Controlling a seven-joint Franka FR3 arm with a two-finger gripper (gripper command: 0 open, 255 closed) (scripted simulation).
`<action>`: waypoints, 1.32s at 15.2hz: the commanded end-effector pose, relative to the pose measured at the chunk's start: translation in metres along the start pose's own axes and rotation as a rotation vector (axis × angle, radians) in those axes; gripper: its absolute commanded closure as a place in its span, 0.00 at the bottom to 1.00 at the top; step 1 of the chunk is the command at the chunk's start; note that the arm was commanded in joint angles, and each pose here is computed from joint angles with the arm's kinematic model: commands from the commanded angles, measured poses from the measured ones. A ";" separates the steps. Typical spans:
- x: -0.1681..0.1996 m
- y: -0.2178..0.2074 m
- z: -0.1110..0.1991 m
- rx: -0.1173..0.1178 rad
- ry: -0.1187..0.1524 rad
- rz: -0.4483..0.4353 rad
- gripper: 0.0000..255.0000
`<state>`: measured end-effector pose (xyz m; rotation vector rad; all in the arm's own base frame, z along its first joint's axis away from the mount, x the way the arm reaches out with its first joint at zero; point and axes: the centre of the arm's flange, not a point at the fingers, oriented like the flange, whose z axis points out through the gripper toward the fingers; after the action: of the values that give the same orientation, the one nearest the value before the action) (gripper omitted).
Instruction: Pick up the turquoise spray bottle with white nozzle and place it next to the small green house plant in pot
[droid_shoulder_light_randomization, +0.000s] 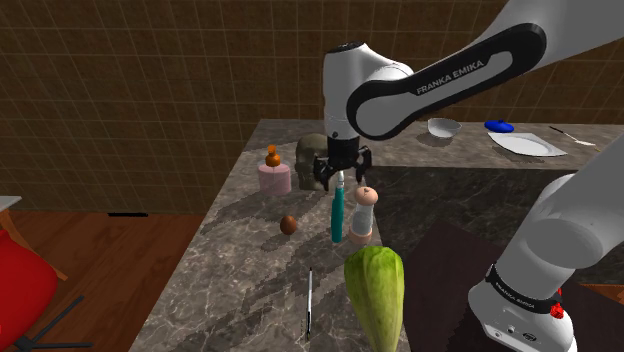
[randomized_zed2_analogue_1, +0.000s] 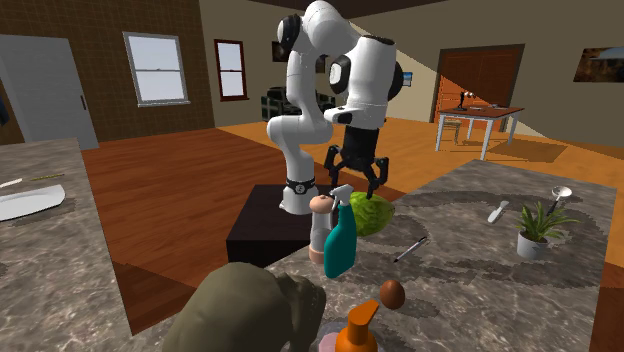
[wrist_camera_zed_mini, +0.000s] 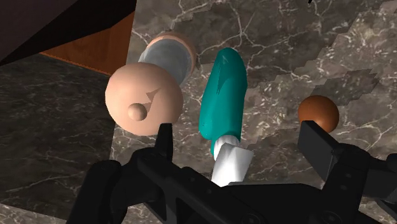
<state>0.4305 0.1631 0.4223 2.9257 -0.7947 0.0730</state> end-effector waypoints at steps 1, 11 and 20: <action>0.000 0.000 0.010 0.000 0.000 0.000 0.00; 0.000 0.000 0.010 0.000 0.000 0.000 1.00; 0.001 0.001 -0.001 0.000 0.000 0.000 1.00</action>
<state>0.4301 0.1617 0.4194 2.9260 -0.7947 0.0738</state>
